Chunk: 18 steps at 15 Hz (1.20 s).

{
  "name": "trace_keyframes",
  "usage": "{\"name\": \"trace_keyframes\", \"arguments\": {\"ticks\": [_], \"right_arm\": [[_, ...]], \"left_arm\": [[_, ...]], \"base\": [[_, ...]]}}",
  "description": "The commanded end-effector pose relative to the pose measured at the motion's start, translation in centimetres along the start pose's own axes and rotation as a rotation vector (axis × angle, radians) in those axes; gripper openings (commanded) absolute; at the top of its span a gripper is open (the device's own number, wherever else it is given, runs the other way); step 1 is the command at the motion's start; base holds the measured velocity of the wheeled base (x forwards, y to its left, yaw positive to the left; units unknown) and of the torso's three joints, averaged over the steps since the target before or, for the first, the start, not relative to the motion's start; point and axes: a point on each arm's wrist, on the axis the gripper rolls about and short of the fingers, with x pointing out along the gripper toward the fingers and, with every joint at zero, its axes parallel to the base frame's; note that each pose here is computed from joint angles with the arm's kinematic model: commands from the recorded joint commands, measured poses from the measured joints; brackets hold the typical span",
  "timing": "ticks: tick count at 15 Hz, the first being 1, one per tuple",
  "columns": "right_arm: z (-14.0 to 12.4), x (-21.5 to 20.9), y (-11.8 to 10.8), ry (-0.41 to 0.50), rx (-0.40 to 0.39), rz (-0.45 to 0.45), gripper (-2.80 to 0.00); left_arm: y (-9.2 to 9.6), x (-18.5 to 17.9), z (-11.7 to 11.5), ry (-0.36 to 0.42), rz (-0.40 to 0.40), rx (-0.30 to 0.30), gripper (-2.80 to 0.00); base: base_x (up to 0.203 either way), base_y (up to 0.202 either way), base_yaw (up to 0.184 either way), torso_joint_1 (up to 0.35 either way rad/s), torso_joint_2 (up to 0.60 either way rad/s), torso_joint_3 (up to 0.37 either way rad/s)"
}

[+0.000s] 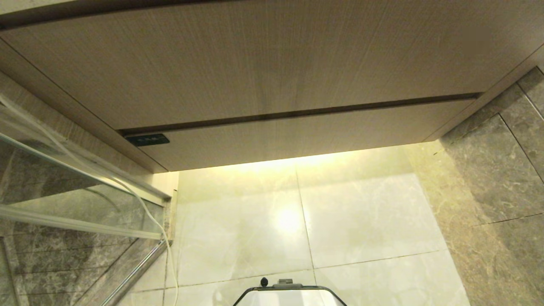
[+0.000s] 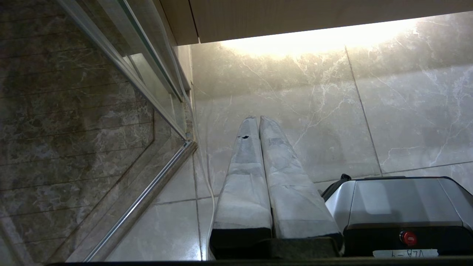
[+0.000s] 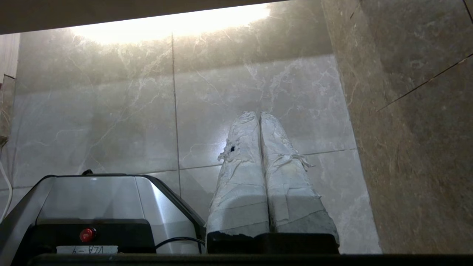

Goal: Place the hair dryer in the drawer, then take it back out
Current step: Pull open the drawer

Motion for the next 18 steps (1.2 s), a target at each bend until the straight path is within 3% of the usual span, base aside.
{"name": "trace_keyframes", "arguments": {"ticks": [1, 18], "right_arm": [[0.03, 0.02, 0.0, 0.001, 0.001, 0.001, -2.8], [0.04, 0.02, 0.0, -0.001, 0.003, 0.0, -2.8]], "left_arm": [[0.0, 0.0, 0.0, 0.001, 0.0, 0.0, -2.8], [0.0, 0.01, 0.02, 0.001, 0.0, 0.0, -2.8]], "base": [[0.0, 0.0, 0.0, 0.0, 0.0, 0.0], [0.0, 0.0, 0.0, 0.0, 0.0, 0.0]]}}
